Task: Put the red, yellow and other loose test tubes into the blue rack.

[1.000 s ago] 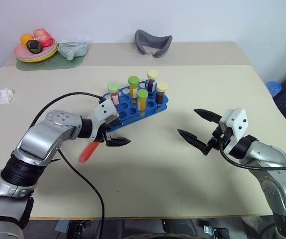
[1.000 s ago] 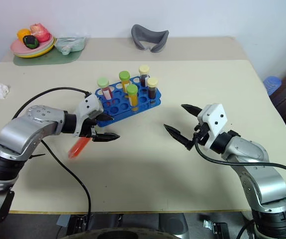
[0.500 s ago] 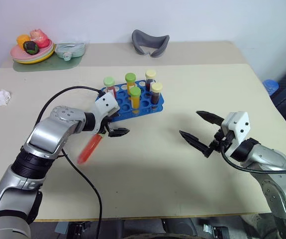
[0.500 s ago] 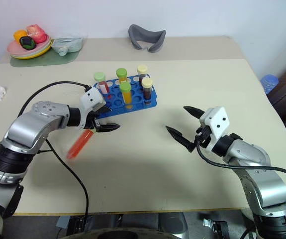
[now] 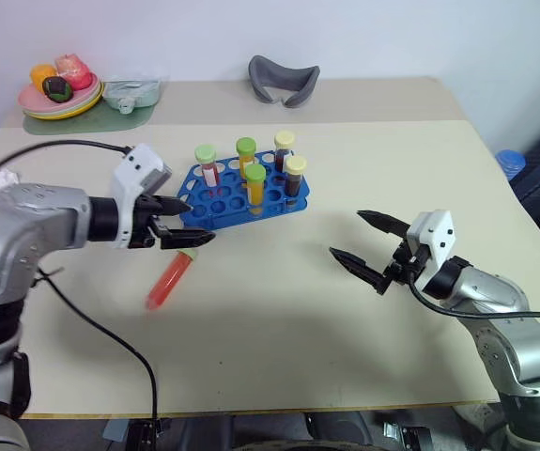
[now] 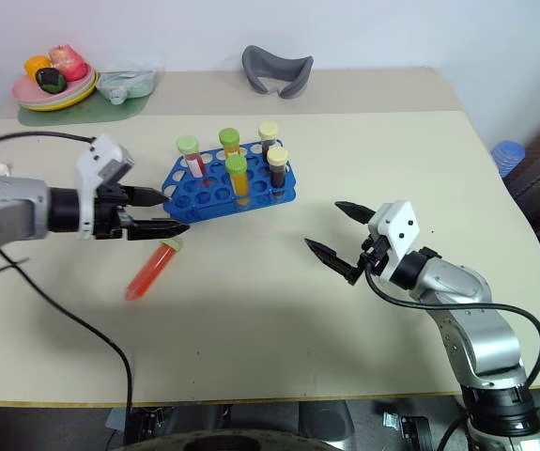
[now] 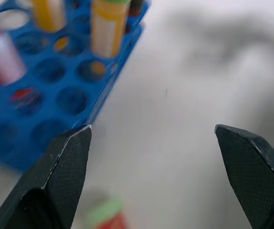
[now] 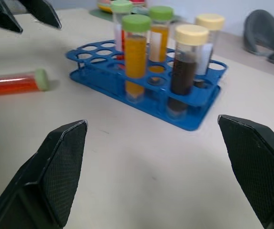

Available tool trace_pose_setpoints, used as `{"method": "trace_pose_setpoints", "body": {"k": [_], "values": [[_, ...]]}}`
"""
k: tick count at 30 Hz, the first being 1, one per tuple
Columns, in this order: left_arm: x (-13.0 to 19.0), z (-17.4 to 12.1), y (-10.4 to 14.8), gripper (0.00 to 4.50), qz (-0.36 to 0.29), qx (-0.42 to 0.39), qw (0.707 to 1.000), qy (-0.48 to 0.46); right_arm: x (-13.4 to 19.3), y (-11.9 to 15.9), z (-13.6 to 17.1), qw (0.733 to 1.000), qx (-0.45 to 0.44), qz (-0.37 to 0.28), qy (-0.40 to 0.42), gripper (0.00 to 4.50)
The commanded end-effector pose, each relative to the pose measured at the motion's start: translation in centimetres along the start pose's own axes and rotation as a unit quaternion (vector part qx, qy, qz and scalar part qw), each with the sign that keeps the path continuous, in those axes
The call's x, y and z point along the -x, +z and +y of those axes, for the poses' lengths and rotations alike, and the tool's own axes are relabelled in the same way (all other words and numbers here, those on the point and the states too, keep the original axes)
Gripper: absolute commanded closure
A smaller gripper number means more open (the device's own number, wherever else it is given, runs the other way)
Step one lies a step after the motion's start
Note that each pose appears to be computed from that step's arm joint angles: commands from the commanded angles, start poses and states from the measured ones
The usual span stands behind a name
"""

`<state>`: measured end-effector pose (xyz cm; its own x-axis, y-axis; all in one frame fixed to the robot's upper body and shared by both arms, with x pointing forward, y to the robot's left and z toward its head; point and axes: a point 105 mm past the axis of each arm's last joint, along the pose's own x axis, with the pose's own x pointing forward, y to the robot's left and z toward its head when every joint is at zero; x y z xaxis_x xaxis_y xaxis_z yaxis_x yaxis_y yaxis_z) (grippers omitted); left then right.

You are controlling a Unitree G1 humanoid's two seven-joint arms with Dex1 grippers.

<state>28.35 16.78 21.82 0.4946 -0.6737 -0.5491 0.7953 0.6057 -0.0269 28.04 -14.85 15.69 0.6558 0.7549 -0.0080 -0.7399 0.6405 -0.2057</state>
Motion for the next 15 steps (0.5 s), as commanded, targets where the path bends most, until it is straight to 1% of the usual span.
{"method": "trace_pose_setpoints", "body": {"k": [1,2,5,6,7,8,10,15], "values": [[2.2,-2.4,-1.5,0.28,0.099,0.050,0.992,-0.054,-1.1,0.7,0.4,0.999,0.010,-0.026,0.026,0.00],[2.5,-2.4,-1.8,0.28,0.115,0.055,0.991,-0.047,-1.4,0.7,0.4,0.999,0.009,-0.028,0.030,0.00],[3.5,-3.2,-3.6,0.28,0.189,0.035,0.981,-0.023,-1.8,0.5,0.3,0.999,0.006,-0.031,0.041,0.00],[3.8,-3.1,-4.0,0.28,0.203,0.038,0.978,-0.014,-2.0,0.5,0.3,0.999,0.006,-0.032,0.043,0.00],[4.2,-2.7,-5.1,0.28,0.236,0.056,0.970,0.007,-2.1,0.3,0.4,0.998,0.005,-0.031,0.047,0.00],[4.2,-2.1,-5.7,0.28,0.248,0.065,0.966,0.026,-2.1,0.2,0.4,0.998,0.005,-0.029,0.051,0.00],[4.1,-1.4,-6.2,0.28,0.263,0.070,0.961,0.053,-2.1,0.3,0.6,0.998,0.004,-0.029,0.056,0.00],[3.4,0.6,-6.8,0.28,0.268,0.064,0.954,0.119,-2.3,0.5,1.1,0.998,0.013,-0.025,0.064,0.00]]}}
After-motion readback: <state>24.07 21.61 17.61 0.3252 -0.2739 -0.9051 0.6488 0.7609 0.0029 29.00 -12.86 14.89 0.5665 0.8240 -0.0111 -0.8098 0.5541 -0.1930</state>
